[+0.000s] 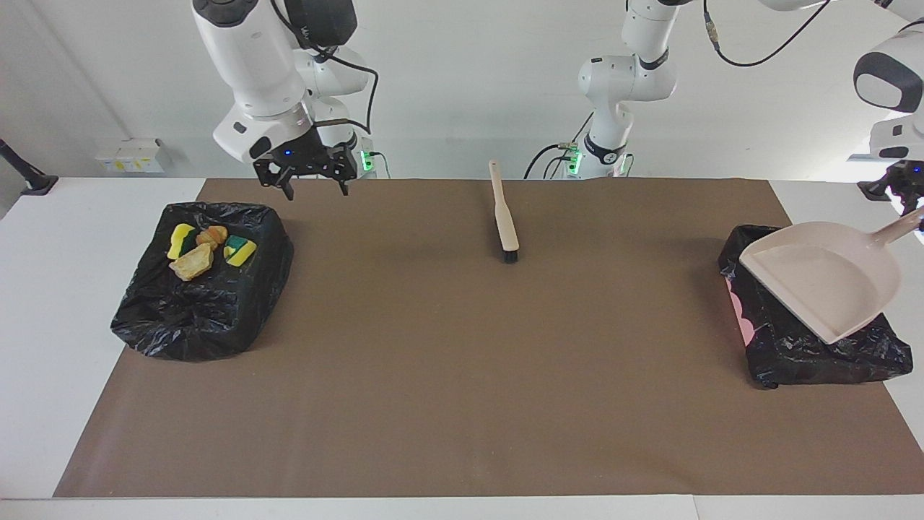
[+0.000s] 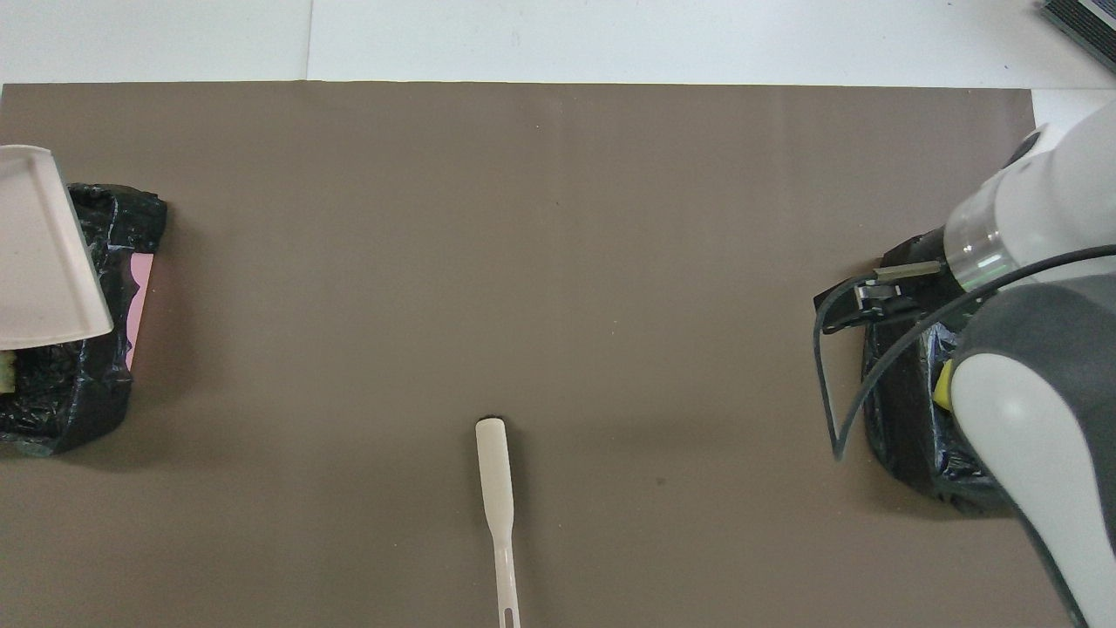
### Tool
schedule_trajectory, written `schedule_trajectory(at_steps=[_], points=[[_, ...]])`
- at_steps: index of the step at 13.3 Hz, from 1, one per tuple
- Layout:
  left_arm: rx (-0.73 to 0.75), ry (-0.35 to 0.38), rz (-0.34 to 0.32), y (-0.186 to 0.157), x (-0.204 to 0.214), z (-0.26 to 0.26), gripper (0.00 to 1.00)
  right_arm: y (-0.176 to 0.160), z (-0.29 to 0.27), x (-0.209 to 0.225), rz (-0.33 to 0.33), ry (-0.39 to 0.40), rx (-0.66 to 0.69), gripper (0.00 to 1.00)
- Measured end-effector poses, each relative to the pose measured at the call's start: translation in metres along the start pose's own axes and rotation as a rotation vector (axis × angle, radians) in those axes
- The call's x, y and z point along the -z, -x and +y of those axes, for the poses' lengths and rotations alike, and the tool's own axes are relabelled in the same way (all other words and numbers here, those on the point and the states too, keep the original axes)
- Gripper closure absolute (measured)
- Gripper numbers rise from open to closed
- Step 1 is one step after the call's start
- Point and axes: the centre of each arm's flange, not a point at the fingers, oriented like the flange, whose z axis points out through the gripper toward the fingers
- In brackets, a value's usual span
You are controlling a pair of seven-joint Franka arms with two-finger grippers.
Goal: Sweep and dump trash in bin
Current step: 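Bring the empty dustpan back toward the mat center with the left gripper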
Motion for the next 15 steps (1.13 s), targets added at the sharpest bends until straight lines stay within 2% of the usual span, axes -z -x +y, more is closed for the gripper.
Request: schedule_trajectory(at_steps=[2,4,9,11,15], points=[[0.162,0.059,0.038,-0.062,0.006,0.015,0.68,-0.003,0.025,0.002,0.021,0.031,0.045,0.00],[0.284,0.117,0.089,-0.121,0.014,0.030,0.68,-0.004,0.047,0.003,0.032,0.033,0.029,0.00],[0.526,0.216,0.164,-0.243,0.049,0.071,0.68,0.000,0.106,0.007,0.048,-0.008,-0.145,0.00],[0.602,0.251,0.174,-0.293,0.060,0.093,0.68,0.001,0.111,0.009,0.054,-0.019,-0.171,0.00],[0.772,0.325,0.145,-0.410,0.067,0.145,0.68,0.006,0.113,0.019,0.072,-0.019,-0.180,0.00]])
